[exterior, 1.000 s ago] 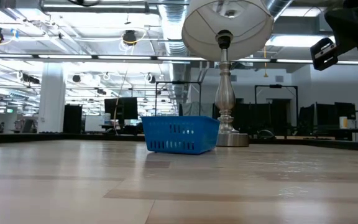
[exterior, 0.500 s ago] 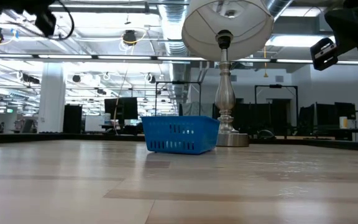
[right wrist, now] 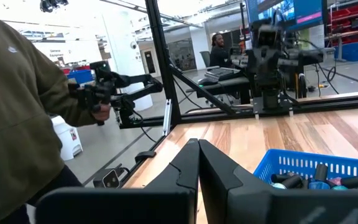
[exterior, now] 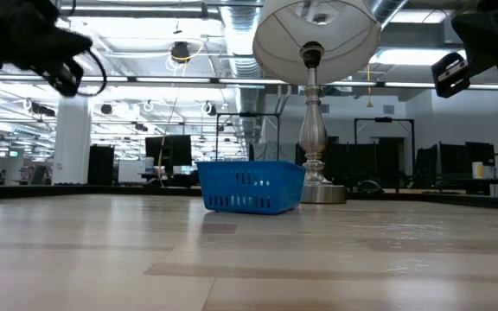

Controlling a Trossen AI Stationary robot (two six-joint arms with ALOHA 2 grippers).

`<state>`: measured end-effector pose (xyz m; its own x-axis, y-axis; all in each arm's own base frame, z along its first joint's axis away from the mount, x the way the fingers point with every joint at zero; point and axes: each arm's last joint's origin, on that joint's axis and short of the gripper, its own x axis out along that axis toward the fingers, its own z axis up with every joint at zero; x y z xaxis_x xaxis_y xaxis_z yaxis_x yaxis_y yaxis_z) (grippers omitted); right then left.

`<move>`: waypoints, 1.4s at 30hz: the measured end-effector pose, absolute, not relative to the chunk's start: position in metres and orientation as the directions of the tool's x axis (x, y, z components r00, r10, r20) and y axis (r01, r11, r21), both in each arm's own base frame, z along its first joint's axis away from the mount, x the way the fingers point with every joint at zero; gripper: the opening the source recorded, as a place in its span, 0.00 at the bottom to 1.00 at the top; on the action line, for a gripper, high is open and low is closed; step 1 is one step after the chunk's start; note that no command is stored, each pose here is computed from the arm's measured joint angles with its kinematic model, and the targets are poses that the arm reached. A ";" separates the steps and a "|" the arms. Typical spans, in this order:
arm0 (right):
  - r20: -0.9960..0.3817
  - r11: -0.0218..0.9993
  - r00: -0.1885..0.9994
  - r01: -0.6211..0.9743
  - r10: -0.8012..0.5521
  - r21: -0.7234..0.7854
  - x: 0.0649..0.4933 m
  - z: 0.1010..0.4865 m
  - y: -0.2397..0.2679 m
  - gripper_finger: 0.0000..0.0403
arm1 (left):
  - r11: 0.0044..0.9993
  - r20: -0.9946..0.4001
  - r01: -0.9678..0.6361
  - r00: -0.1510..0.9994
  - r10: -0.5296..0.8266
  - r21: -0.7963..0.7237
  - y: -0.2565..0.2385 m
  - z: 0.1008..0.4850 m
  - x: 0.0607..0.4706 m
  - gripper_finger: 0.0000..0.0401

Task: Pick & Place Nail Polish
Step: Return to Home Position

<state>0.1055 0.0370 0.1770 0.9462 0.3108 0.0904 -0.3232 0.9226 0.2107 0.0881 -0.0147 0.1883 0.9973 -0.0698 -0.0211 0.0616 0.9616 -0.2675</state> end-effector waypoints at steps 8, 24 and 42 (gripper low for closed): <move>0.090 0.923 0.946 -0.323 0.311 0.211 0.105 0.177 0.037 0.00 | 0.941 -0.008 0.208 0.976 -0.218 -0.267 -0.021 0.168 0.095 0.00; 0.090 0.922 0.946 -0.324 0.311 0.211 0.105 0.177 0.037 0.00 | 0.952 -0.083 0.191 0.973 -0.216 -0.241 -0.022 0.161 0.100 0.00; 0.090 0.922 0.946 -0.323 0.311 0.211 0.105 0.177 0.037 0.00 | 0.954 -0.114 0.182 0.970 -0.214 -0.240 -0.022 0.159 0.103 0.00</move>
